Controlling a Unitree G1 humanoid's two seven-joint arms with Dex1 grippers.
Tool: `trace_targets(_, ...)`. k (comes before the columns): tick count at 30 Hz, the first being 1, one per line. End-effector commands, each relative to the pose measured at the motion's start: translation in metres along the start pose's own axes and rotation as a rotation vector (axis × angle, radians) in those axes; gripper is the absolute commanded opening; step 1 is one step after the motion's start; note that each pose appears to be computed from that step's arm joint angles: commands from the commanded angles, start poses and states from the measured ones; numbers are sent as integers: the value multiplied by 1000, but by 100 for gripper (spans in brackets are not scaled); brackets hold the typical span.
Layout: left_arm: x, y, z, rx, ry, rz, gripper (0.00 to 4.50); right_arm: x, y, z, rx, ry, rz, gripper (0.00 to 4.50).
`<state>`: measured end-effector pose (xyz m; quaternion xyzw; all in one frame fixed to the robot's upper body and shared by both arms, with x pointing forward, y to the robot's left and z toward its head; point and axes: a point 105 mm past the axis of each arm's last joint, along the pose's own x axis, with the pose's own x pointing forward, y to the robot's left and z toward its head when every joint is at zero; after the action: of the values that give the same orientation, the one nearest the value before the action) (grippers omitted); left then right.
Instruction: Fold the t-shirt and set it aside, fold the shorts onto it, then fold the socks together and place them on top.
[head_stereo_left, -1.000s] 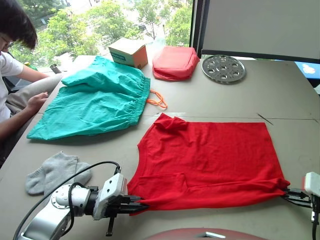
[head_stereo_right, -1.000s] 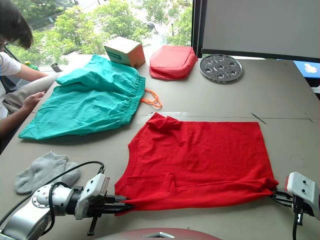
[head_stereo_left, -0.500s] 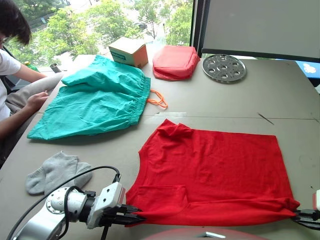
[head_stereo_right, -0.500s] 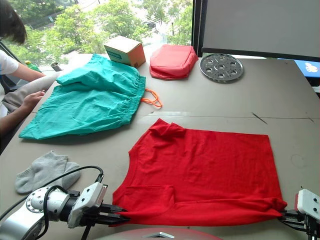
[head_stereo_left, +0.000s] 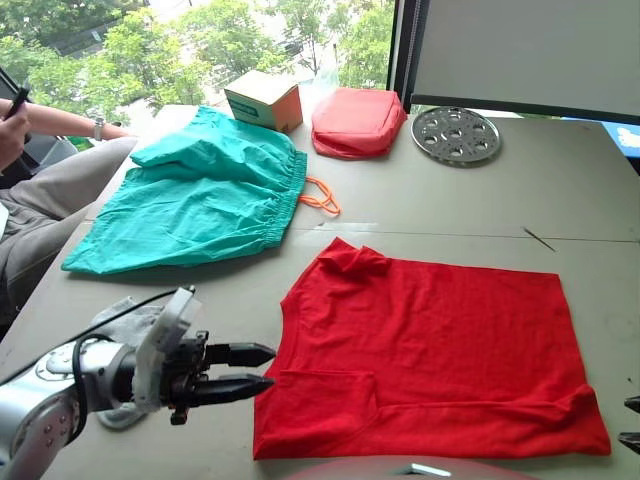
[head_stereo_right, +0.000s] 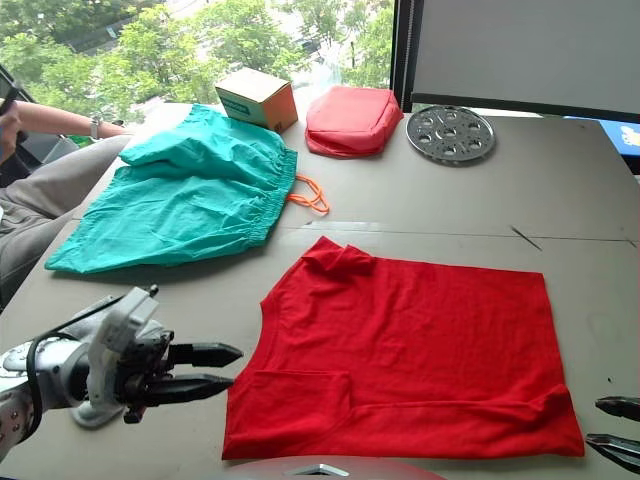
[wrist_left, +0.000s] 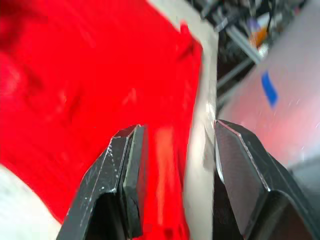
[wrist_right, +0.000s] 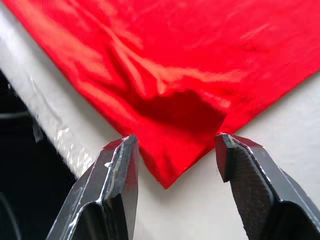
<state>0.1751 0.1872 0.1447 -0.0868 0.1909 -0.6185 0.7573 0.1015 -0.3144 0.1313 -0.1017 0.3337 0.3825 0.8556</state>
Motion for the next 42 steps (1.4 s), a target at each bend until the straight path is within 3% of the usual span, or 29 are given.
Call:
trace_targets(1,15,39,37,73,-147,174,235,4,-13,57,-51,-230,-61,259)
trace_targets(3,30,72,50,145,-132,313,235,26,-28,91,-120,-322,-165,259)
trace_targets(6,51,94,58,249,-64,382,235,60,-46,116,-131,-354,-280,259)
trace_targets(10,77,113,59,375,40,400,235,102,-67,121,-91,-294,-388,259)
trace_targets(15,91,114,55,395,94,330,235,126,-84,124,-96,-195,-476,259)
trace_targets(25,110,118,56,267,71,275,235,133,-98,125,28,-197,-497,259)
trace_targets(30,118,133,54,143,76,338,235,127,-99,121,98,-208,-493,259)
trace_targets(36,124,136,44,58,130,333,235,118,-99,114,125,-200,-526,259)
trace_targets(42,140,134,46,18,112,300,235,106,-103,99,157,-159,-563,259)
